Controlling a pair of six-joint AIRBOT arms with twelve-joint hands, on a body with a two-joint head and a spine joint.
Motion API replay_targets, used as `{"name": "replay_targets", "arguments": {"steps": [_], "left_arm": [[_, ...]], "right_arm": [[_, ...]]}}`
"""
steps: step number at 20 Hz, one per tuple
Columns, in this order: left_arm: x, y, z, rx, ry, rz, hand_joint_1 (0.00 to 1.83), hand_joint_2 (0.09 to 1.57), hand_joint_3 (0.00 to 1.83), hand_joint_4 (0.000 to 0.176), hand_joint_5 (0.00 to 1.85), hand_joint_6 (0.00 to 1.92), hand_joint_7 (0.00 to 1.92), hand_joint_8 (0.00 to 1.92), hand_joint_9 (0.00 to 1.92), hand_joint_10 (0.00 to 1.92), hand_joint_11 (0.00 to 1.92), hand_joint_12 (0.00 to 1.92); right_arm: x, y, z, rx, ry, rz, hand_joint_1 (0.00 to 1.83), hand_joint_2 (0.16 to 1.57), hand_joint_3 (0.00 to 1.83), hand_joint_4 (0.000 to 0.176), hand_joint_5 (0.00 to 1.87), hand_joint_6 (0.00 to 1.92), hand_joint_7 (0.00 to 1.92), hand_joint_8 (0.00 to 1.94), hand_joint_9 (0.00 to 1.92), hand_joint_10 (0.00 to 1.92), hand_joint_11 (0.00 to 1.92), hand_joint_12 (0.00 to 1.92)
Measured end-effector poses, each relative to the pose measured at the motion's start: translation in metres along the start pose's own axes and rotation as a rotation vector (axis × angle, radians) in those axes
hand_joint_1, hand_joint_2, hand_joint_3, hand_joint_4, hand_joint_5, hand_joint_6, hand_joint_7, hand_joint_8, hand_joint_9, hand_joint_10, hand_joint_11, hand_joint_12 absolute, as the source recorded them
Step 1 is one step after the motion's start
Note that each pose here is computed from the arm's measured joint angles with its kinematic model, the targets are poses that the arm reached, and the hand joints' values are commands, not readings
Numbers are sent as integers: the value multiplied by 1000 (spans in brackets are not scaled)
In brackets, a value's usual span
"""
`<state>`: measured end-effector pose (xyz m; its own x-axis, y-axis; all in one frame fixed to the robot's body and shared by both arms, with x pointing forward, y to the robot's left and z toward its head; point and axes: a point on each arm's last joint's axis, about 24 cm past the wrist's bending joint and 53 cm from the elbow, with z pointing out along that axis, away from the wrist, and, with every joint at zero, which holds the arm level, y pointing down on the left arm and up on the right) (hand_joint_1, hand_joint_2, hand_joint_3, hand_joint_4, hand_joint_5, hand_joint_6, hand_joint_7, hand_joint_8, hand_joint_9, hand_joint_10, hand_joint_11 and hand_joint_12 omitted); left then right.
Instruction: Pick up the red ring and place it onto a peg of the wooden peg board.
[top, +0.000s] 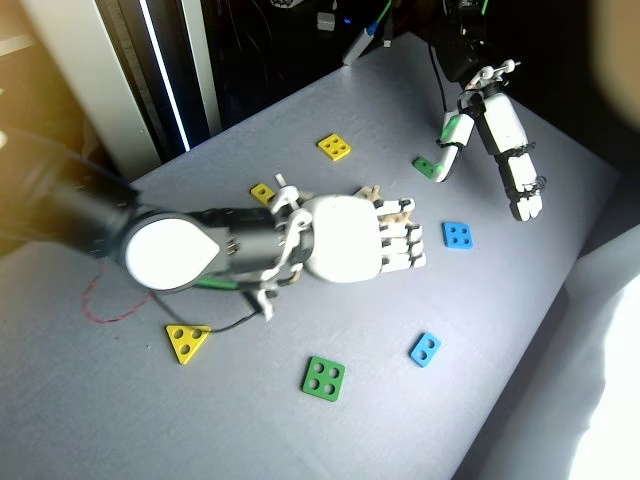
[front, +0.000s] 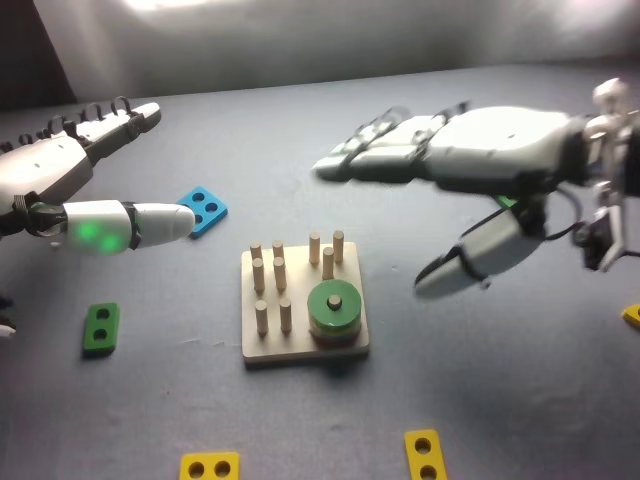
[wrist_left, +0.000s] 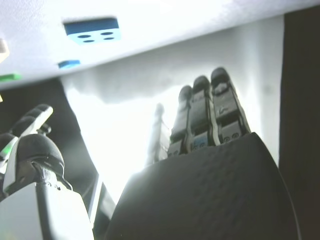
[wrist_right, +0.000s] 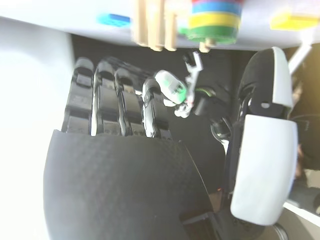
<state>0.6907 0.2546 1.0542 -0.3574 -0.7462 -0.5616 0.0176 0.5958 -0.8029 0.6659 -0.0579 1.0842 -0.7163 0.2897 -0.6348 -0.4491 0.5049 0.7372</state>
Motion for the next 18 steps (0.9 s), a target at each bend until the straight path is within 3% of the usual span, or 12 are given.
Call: {"name": "replay_targets", "arguments": {"steps": [2, 4, 6, 8, 9, 11, 12, 13, 15, 16, 17, 18], "left_arm": [[-3, 0, -1, -1, -7, -7, 324, 915, 0, 176, 0, 0, 0, 0, 0, 0, 0, 0], [-5, -3, -3, 11, -16, -16, 336, 921, 0, 176, 0, 0, 0, 0, 0, 0, 0, 0], [-6, -9, -8, 30, -21, -23, 370, 902, 0, 176, 0, 0, 0, 0, 0, 0, 0, 0], [-13, -18, -14, 57, -37, -18, 371, 909, 0, 176, 0, 0, 0, 0, 0, 0, 0, 0], [-23, -29, -20, 94, -62, -22, 398, 923, 2, 176, 0, 0, 0, 0, 0, 0, 0, 0], [-36, -49, -34, 161, -100, -27, 407, 931, 5, 176, 0, 0, 0, 0, 0, 0, 0, 0], [-42, -59, -41, 195, -115, -31, 410, 959, 16, 158, 0, 0, 0, 0, 0, 0, 0, 0], [-50, -76, -52, 250, -138, -33, 440, 943, 5, 170, 0, 0, 0, 0, 0, 0, 0, 0], [-63, -100, -73, 335, -177, -14, 448, 948, 7, 160, 0, 0, 0, 0, 0, 0, 0, 0], [-73, -115, -85, 384, -209, -5, 417, 1008, 27, 120, 0, 0, 0, 0, 0, 0, 0, 0], [-81, -125, -95, 419, -231, 3, 417, 1008, 27, 120, 0, 0, 0, 0, 0, 0, 0, 0], [-89, -136, -106, 460, -256, 8, 373, 997, 19, 130, 0, 0, 0, 0, 0, 0, 0, 0]], "right_arm": [[-14, -9, -16, 24, -54, 17, 811, 968, 18, 166, 0, 0, 0, 0, 0, 0, 0, 0], [-24, -9, -29, 22, -102, 36, 820, 970, 16, 159, 0, 0, 0, 0, 0, 0, 0, 0], [-40, -3, -47, -3, -176, 63, 836, 968, 12, 88, 0, 0, 0, 0, 0, 0, 0, 0], [-57, 5, -64, -34, -244, 78, 837, 948, 2, 104, 0, 0, 0, 0, 0, 0, 0, 0], [-70, 13, -78, -64, -296, 89, 657, 959, 7, 33, 0, 0, 0, 0, 0, 0, 0, 0], [-90, 27, -98, -108, -371, 83, 651, 953, 4, 9, 0, 0, 0, 0, 0, 0, 0, 0], [-98, 35, -107, -136, -407, 79, 637, 946, 1, 44, 0, 0, 0, 0, 0, 0, 10, 5], [-109, 49, -120, -180, -454, 73, 652, 1024, 36, 123, 0, 0, 0, 0, 0, 0, 0, 0], [-122, 72, -139, -254, -516, 38, 674, 1058, 49, 140, 0, 0, 0, 0, 0, 0, 0, 0], [-128, 82, -150, -288, -545, 22, 577, 1186, 50, 170, 0, 0, 0, 0, 0, 0, 0, 0], [-133, 88, -157, -309, -567, 17, 577, 1186, 50, 170, 0, 0, 0, 0, 0, 0, 0, 0], [-138, 93, -165, -323, -587, 3, 426, 1277, 74, 137, 0, 0, 0, 0, 0, 0, 0, 0]]}}
